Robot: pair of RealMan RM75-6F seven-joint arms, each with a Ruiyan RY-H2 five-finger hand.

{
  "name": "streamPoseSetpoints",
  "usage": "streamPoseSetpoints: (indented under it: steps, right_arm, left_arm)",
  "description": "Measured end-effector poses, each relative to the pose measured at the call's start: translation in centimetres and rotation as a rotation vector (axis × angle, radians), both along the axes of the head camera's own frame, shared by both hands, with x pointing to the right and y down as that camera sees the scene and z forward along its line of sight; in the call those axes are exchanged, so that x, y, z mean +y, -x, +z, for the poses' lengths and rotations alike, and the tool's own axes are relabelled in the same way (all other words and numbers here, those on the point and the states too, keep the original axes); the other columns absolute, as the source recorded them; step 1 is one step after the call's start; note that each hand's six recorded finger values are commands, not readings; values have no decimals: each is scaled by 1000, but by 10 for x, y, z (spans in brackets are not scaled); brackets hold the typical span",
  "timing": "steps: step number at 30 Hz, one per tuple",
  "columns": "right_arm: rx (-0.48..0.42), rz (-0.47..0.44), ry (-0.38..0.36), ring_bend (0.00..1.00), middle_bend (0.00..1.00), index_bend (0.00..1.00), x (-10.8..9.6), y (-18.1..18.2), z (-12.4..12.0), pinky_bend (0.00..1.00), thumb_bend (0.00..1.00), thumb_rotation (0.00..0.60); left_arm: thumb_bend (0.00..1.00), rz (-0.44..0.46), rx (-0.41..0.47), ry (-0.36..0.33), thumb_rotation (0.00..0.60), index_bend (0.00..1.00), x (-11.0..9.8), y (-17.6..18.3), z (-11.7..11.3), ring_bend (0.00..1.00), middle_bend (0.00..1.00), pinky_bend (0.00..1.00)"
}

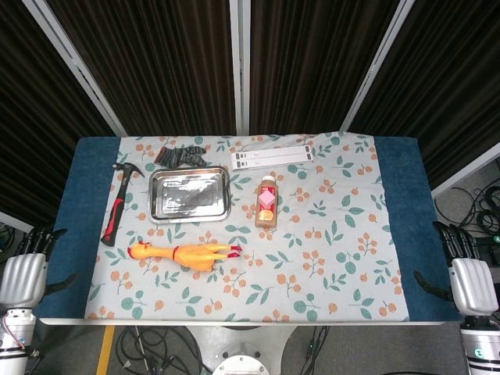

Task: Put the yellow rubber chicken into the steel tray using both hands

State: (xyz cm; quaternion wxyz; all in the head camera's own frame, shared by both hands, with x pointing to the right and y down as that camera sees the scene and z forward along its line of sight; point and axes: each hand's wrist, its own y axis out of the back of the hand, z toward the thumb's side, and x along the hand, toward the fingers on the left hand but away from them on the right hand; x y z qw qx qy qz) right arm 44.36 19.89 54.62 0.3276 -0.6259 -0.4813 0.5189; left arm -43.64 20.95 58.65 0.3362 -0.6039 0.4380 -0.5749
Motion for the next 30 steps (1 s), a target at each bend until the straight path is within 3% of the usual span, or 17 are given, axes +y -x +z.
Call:
streamPoseSetpoints:
  steps: [4, 16, 22, 30]
  right_arm:
    - [4, -13, -9, 0, 80, 0, -3, 1, -3, 22, 159, 600]
    - [6, -15, -6, 0, 80, 0, -6, 2, -5, 22, 159, 600]
    - [10, -6, -5, 0, 80, 0, -5, 0, -6, 22, 159, 600]
    - [10, -6, -1, 0, 80, 0, -5, 0, -4, 22, 159, 600]
  left_arm:
    - [185, 68, 48, 25, 600, 298, -11, -19, 9, 143, 226, 187]
    - [163, 259, 194, 160, 600, 303, -38, -100, 70, 163, 252, 209]
    - [163, 272, 179, 233, 600, 309, -42, -120, 109, 163, 260, 209]
    - [159, 245, 167, 283, 600, 353, -37, -130, 137, 202, 319, 225]
